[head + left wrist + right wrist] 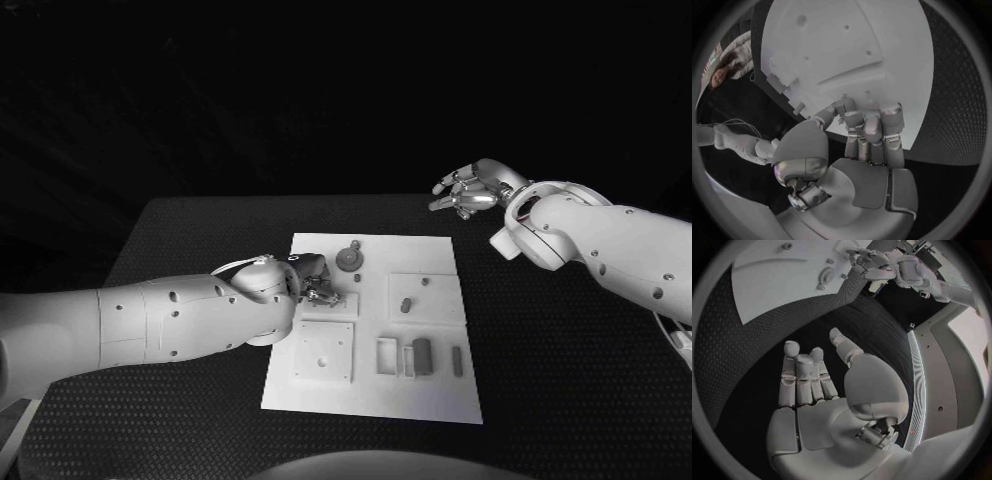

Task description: Assemble the parts on the task board

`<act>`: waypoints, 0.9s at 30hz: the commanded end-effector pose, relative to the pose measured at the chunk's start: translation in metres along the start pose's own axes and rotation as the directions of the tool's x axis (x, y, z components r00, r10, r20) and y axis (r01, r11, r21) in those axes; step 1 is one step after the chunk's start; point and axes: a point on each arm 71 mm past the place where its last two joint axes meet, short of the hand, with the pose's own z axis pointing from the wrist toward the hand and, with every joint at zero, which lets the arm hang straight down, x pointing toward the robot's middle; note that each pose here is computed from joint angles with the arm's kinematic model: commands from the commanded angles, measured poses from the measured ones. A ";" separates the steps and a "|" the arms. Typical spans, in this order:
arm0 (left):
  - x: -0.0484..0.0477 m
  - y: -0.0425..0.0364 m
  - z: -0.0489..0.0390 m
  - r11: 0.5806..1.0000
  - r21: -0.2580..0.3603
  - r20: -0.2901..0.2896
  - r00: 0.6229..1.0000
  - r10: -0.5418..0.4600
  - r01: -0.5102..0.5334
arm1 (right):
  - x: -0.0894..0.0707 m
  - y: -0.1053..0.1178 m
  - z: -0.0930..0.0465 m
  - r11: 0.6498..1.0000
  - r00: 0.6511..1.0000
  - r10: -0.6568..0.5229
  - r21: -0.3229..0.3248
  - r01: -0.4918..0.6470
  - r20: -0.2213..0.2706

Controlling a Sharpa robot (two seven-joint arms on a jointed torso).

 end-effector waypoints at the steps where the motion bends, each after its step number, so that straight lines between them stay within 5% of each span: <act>1: 0.0014 0.0033 -0.0008 0.999 -0.016 0.033 0.998 -0.046 0.046 | 0.000 0.000 0.000 1.000 1.000 0.002 -0.004 -0.002 -0.007; 18: 0.0116 0.0083 -0.0004 0.988 -0.084 -0.104 0.985 -0.137 0.128 | 0.000 -0.001 0.000 1.000 1.000 0.002 -0.002 -0.002 -0.007; 27: 0.0118 0.0113 -0.0005 0.985 -0.108 -0.108 0.983 -0.150 0.138 | 0.000 -0.001 0.000 1.000 1.000 0.002 -0.002 -0.002 -0.008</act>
